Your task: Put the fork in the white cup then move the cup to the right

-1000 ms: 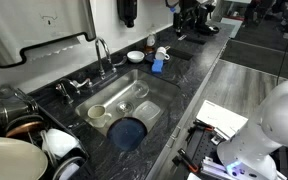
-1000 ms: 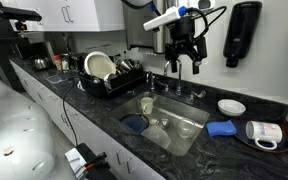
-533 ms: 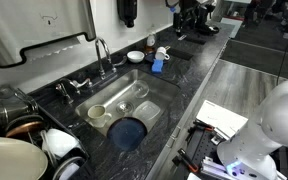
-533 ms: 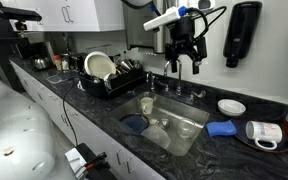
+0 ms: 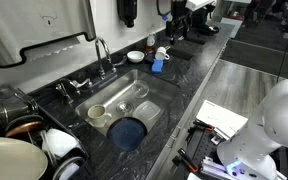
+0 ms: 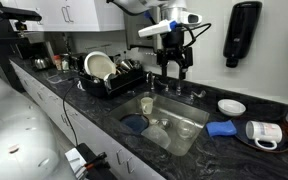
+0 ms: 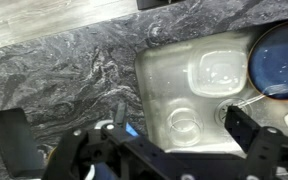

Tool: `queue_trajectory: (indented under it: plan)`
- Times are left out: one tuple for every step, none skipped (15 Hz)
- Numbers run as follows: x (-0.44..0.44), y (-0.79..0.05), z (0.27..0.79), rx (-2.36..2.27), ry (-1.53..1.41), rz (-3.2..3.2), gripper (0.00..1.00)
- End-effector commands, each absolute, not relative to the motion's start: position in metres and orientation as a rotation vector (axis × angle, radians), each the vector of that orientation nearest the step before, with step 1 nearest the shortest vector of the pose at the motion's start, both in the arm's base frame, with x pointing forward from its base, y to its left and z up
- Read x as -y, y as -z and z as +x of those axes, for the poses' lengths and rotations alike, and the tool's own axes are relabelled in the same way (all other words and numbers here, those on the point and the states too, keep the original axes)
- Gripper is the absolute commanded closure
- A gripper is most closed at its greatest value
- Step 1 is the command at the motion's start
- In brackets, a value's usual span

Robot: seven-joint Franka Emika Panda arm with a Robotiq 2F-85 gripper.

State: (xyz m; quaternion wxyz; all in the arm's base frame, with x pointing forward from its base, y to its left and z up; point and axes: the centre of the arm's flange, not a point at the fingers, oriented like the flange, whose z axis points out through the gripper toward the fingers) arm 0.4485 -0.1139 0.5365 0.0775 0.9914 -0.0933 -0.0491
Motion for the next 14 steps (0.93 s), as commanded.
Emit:
queue_trajectory:
  plan:
    - [0.068,-0.521,0.443,0.087,0.164,3.098,0.00]
    - [0.051,-0.516,0.439,0.024,0.136,3.138,0.00]
    - [0.036,-0.510,0.436,-0.020,0.082,3.169,0.00]
    - [0.023,-0.507,0.433,-0.075,0.037,3.197,0.00]
    - [0.010,-0.502,0.431,-0.138,-0.032,3.200,0.00]
    - [-0.001,-0.500,0.429,-0.204,-0.081,3.202,0.00]
    - [-0.013,-0.496,0.426,-0.269,-0.124,3.218,0.00]
    - [-0.022,-0.493,0.424,-0.328,-0.162,3.243,0.00]
    - [-0.032,-0.487,0.422,-0.404,-0.176,3.266,0.00]
    - [-0.038,-0.483,0.420,-0.473,-0.128,3.266,0.00]
    - [-0.031,-0.497,0.432,-0.351,-0.122,3.246,0.00]
    - [-0.037,-0.493,0.428,-0.398,-0.112,3.251,0.00]
    - [-0.040,-0.490,0.426,-0.420,-0.106,3.252,0.00]
    - [-0.041,-0.489,0.426,-0.429,-0.104,3.252,0.00]
